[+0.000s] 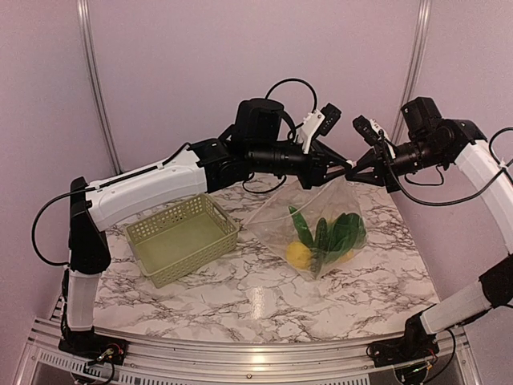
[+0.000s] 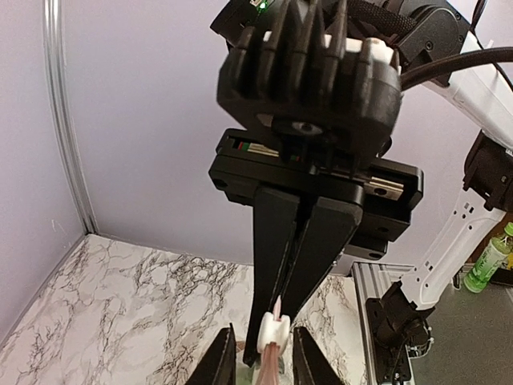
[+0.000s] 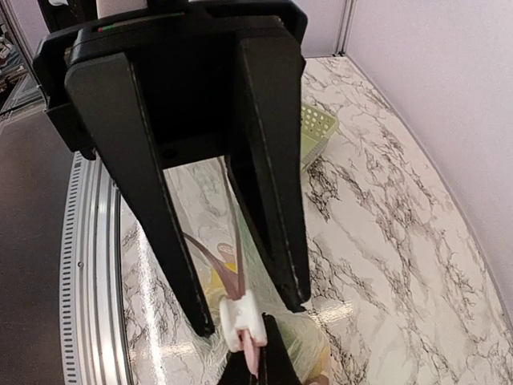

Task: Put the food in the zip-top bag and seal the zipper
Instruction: Hold the zipper from the zipper food storage bag, then zip the zipper of the food storage bag.

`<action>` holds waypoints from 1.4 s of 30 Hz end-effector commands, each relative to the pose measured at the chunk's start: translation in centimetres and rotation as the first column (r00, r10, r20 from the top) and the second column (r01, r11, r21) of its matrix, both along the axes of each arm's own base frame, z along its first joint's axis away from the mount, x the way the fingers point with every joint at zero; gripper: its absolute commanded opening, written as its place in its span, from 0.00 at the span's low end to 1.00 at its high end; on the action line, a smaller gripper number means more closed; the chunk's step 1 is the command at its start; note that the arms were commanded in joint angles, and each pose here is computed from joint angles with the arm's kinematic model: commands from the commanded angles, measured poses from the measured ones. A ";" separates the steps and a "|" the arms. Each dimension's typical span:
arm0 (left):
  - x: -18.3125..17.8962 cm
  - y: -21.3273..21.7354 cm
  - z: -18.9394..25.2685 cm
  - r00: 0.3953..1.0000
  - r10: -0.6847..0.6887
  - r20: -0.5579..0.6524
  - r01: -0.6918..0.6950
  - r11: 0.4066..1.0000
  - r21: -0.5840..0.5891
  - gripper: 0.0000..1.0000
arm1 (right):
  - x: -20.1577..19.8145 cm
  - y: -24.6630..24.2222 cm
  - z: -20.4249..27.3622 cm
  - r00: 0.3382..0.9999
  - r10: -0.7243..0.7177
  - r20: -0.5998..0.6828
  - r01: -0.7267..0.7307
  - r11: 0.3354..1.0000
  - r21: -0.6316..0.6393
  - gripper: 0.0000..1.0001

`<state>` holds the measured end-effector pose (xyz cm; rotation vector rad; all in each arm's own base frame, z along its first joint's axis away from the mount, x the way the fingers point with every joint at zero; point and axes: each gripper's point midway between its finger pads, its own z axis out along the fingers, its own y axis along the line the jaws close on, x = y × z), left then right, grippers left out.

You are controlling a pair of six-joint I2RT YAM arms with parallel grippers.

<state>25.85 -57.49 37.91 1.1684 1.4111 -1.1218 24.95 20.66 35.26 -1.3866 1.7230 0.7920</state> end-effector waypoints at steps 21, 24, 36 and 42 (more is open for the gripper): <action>0.1 -0.4 1.0 0.999 -0.046 -0.026 0.045 0.998 -0.043 0.18 | 0.1 0.6 1.3 1.000 0.010 0.027 -0.011 0.999 0.034 0.00; 0.1 -0.5 0.9 0.998 -0.047 -0.031 0.045 0.998 -0.042 0.20 | 0.1 0.6 1.3 1.000 0.007 0.026 -0.008 0.999 0.034 0.00; 0.2 -0.7 0.0 0.998 -0.048 -0.043 0.048 0.999 -0.022 0.13 | 0.1 0.5 1.3 1.000 0.003 0.025 -0.004 0.999 0.032 0.00; 0.3 -0.5 -0.1 0.998 -0.048 -0.045 0.048 0.999 -0.011 0.03 | 0.5 0.4 1.6 0.999 -0.013 0.038 0.012 0.999 0.035 0.00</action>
